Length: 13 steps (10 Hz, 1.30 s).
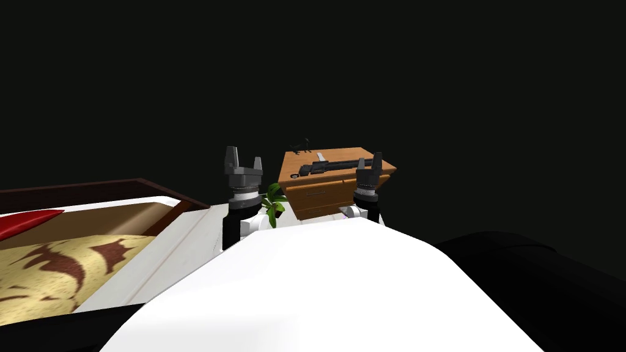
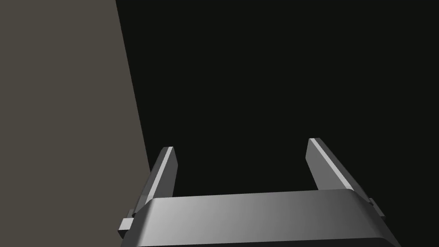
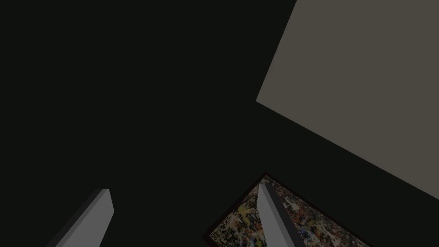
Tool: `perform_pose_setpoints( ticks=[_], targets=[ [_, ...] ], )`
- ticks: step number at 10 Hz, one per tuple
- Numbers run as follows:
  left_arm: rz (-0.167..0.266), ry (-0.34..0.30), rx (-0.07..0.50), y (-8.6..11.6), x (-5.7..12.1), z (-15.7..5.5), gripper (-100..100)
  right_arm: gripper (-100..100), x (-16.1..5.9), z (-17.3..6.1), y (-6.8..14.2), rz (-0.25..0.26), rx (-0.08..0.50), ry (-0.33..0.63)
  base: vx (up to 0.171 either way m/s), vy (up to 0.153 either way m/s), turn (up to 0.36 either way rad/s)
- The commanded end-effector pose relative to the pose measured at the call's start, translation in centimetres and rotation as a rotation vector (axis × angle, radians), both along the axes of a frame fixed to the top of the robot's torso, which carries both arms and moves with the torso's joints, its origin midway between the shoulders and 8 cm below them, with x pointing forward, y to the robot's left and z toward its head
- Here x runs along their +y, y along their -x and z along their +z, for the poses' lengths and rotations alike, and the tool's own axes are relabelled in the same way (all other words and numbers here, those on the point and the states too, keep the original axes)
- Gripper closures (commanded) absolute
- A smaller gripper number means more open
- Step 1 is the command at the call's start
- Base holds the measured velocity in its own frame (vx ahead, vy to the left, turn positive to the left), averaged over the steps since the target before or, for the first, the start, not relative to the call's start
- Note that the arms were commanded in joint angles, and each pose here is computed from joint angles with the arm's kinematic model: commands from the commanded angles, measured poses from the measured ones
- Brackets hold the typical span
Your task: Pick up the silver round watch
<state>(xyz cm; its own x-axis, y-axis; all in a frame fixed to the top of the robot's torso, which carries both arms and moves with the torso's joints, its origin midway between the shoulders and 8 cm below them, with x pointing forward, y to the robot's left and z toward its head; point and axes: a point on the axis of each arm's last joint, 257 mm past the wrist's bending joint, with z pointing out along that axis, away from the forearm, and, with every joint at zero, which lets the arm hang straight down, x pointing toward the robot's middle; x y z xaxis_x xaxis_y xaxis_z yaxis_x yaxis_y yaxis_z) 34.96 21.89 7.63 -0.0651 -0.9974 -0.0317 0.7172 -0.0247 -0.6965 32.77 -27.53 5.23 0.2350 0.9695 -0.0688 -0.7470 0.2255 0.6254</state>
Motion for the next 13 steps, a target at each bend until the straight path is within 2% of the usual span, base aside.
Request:
perform_pose_setpoints(
  ticks=[1, 2, 3, 4, 5, 6, 7, 8, 9, 10, 11, 13],
  targets=[
    [-0.048, 0.018, 0.023, -0.9, -0.8, 0.1, -100, 0, 0.0, 0.0, 0.0, 0.0, 0.0, 0.0, -0.052, 0.015, -0.018],
    [-0.047, 0.018, 0.029, -1.0, -0.8, 0.0, -100, 0, 0.0, 0.0, 0.0, 0.0, 0.0, 0.0, -0.049, 0.025, -0.016],
    [-0.09, 0.034, 0.039, -1.7, -1.6, 0.5, -100, 0, 0.0, 0.0, 0.0, 0.0, 0.0, 0.0, -0.076, 0.041, -0.034],
    [-0.089, 0.033, 0.05, -1.9, -1.6, 0.3, -100, 0, 0.0, 0.0, 0.0, 0.0, 0.0, 0.0, -0.065, 0.041, -0.028],
    [-0.134, 0.049, 0.058, -2.4, -2.4, 0.9, -100, 0, 0.0, 0.0, 0.0, 0.0, 0.0, 0.0, -0.053, 0.036, -0.02],
    [-0.132, 0.048, 0.076, -2.7, -2.4, 0.5, -100, 0, 0.0, 0.0, 0.0, 0.0, 0.0, 0.0, -0.039, 0.019, -0.005],
    [-0.178, 0.063, 0.082, -3.2, -3.3, 1.1, -100, 0, 0.0, 0.0, 0.0, 0.0, 0.0, 0.0, -0.008, 0.003, 0.003],
    [-0.175, 0.061, 0.106, -3.7, -3.4, 0.7, -100, 0, 0.0, 0.0, 0.0, 0.0, 0.0, 0.0, 0.0, 0.0, 0.0],
    [-0.222, 0.075, 0.107, -4.1, -4.3, 1.4, -100, 0, 0.0, 0.0, 0.0, 0.0, 0.0, 0.0, -0.007, 0.005, 0.003],
    [-0.219, 0.073, 0.137, -4.5, -4.4, 0.8, -100, 0, 0.0, 0.0, 0.0, 0.0, 0.0, 0.0, -0.065, 0.027, -0.007],
    [-0.265, 0.086, 0.138, -4.9, -5.3, 1.6, -100, 0, 0.0, 0.0, 0.0, 0.0, 0.0, 0.0, -0.14, 0.07, -0.064],
    [-0.261, 0.083, 0.178, -5.6, -5.4, 0.8, -100, 0, 0.0, 0.0, 0.0, 0.0, 0.0, 0.0, -0.072, 0.04, -0.024]
  ],
)
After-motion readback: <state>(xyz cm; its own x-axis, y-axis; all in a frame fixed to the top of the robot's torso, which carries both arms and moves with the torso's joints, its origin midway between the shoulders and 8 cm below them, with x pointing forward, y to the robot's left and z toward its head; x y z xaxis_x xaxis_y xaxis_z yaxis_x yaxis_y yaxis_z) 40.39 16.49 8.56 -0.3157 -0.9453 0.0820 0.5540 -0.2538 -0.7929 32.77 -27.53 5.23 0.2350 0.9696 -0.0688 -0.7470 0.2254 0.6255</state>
